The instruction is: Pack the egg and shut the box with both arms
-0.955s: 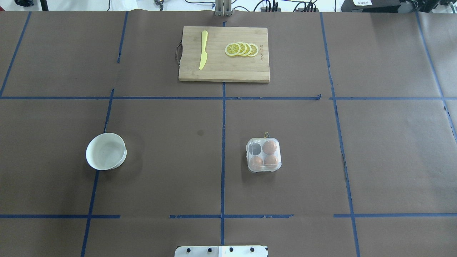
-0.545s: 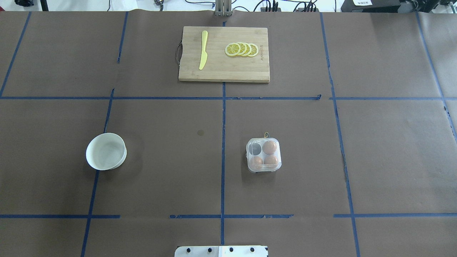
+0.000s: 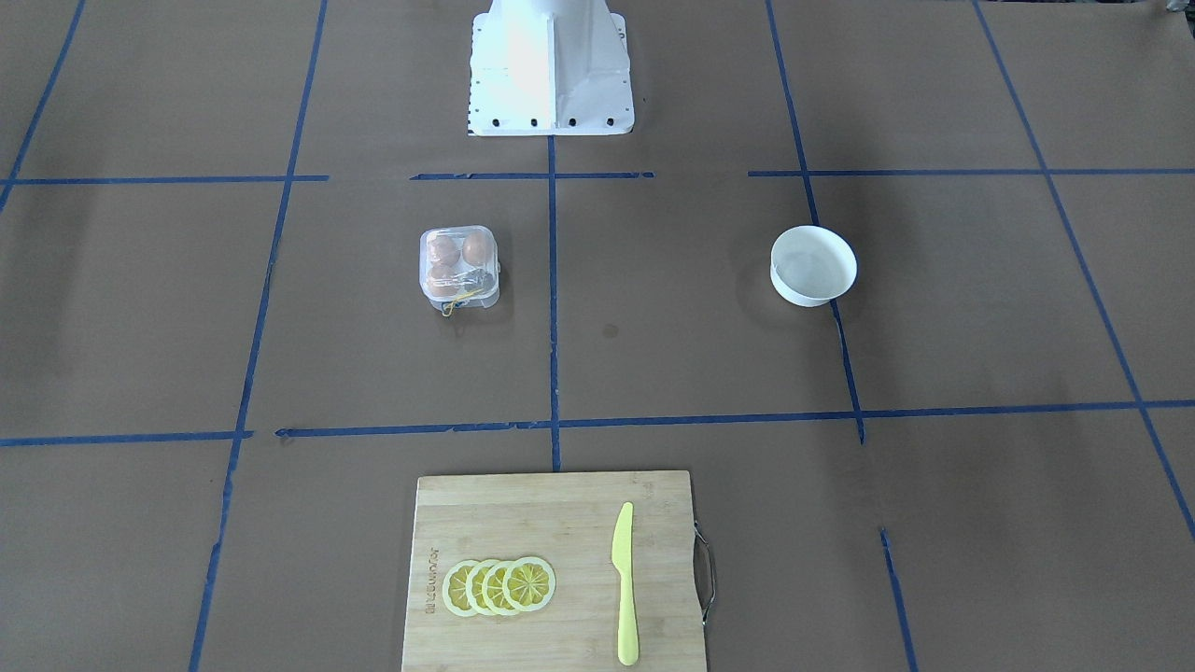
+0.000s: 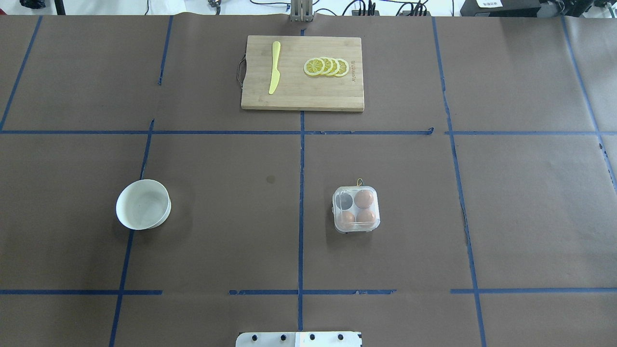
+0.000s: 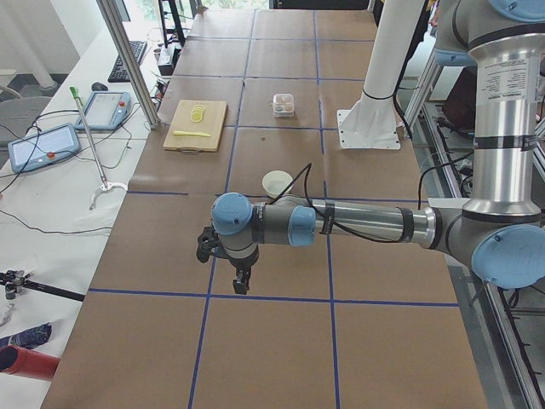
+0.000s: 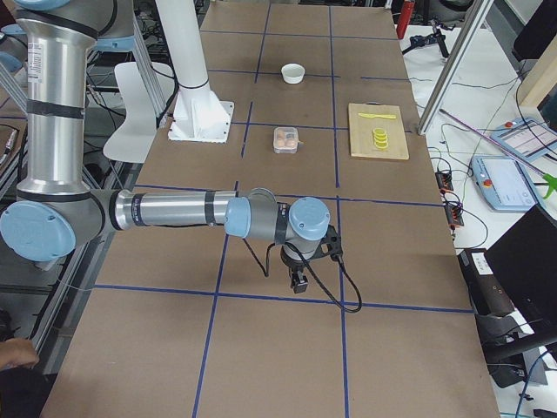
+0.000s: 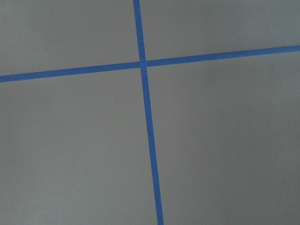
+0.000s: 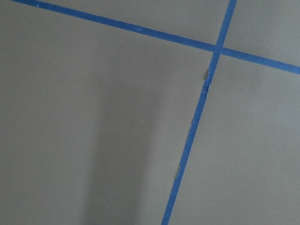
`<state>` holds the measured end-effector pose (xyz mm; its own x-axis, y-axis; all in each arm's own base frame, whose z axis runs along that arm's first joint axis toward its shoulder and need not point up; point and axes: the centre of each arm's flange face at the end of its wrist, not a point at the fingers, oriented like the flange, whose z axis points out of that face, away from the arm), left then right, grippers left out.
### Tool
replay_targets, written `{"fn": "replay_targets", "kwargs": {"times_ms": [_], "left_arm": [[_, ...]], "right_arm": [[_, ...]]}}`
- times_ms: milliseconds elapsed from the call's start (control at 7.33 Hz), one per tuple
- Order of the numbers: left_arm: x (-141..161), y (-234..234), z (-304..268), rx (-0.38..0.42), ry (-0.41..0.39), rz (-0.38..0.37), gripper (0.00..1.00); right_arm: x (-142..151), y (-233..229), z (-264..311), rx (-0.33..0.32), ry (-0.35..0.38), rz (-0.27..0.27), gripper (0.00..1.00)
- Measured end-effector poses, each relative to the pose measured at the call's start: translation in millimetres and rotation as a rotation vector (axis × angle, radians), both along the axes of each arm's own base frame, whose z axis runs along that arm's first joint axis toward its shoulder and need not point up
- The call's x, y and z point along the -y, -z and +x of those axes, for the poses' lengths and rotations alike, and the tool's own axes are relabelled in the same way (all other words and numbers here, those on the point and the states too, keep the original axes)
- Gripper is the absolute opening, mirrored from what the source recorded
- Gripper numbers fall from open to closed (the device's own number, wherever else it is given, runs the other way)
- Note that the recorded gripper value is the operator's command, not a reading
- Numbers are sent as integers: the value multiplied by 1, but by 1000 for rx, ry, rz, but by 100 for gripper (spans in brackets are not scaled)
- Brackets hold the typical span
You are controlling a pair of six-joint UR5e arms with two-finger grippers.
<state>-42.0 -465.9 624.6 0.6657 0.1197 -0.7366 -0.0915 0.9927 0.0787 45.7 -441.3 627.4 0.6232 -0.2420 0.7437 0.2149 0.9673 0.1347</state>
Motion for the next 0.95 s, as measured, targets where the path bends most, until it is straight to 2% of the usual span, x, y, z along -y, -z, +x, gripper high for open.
{"fn": "replay_targets", "kwargs": {"times_ms": [955], "left_arm": [[-1, -2, 0, 3, 0, -5, 100]], "right_arm": [[1, 2, 0, 0, -15, -12, 100]]}}
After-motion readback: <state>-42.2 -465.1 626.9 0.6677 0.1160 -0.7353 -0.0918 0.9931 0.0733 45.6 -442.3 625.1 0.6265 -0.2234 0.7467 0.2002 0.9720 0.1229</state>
